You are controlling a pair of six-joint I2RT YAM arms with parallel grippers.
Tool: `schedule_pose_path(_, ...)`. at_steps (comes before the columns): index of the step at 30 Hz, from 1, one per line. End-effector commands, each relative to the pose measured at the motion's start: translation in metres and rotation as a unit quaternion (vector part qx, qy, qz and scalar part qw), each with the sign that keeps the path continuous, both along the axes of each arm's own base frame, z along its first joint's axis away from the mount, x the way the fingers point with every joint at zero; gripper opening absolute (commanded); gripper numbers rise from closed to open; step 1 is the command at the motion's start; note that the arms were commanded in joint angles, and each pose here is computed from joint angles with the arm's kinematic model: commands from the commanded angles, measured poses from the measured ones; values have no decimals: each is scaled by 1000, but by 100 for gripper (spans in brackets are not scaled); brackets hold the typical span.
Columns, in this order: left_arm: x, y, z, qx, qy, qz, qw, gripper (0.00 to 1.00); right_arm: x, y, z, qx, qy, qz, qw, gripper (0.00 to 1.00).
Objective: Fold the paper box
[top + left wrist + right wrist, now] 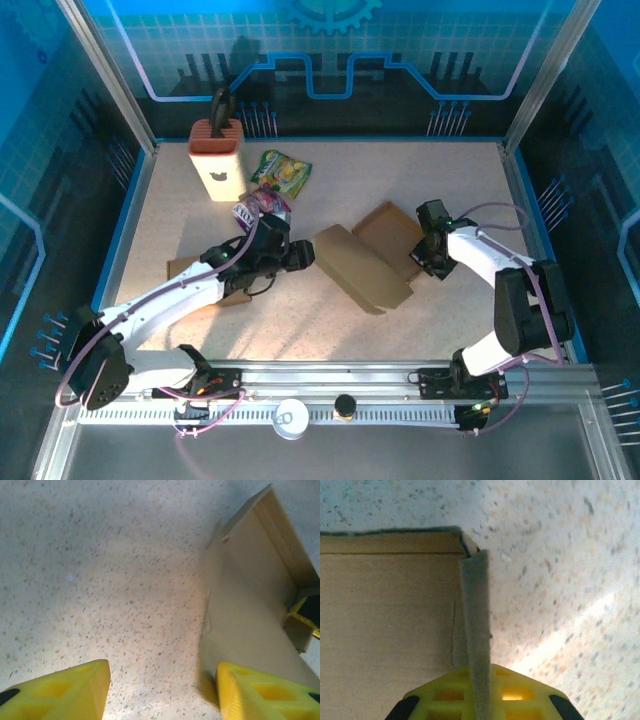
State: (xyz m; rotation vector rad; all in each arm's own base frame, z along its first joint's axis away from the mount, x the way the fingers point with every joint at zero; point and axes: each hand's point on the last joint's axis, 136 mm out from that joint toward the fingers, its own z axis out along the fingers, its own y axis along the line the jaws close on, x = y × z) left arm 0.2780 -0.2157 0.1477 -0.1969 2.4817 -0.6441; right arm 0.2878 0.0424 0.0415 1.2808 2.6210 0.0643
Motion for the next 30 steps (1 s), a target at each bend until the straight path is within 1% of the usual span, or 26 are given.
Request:
schedule_pose_path(1,-13,-8,-17,-11,23,-10,1000,54,-27,7,-2,54,39,-135,989,0)
schedule_pose_path(3,-15,-20,-26,-22,31,-20,999,53,-41,11,-11,68,63,-179,980,0)
schedule_pose_path(6,-14,-27,-29,-25,28,-14,999,54,-47,18,-15,73,84,-203,973,0)
schedule_pose_path(7,-14,-26,-27,-24,22,-10,999,55,-46,19,-16,73,83,-203,973,0)
schedule_pose_path(9,-15,-21,-16,-25,5,-2,1000,61,-47,19,-14,64,83,-206,973,0)
schedule_pose_path(11,-18,-12,3,-24,-17,7,1000,63,-46,17,-11,51,79,-203,975,0)
schedule_pose_path(14,-23,9,36,-32,-60,30,997,67,-51,14,-12,38,85,-204,974,0)
schedule_pose_path(17,-30,32,54,-32,-88,56,994,71,-53,15,-15,43,84,-211,973,0)
schedule_pose_path(19,-33,44,51,-30,-84,65,994,67,-53,17,-15,46,84,-211,973,0)
schedule_pose_path(21,-32,49,32,-42,-52,71,995,61,-52,19,-12,44,82,-207,974,0)
schedule_pose_path(24,-27,32,10,-94,-16,46,994,56,-54,26,-11,46,81,-205,974,0)
schedule_pose_path(26,-20,12,3,-115,-5,18,993,54,-55,32,-13,52,81,-204,974,0)
schedule_pose_path(30,-6,-32,-11,-143,18,-31,989,54,-57,46,-15,68,78,-195,975,0)
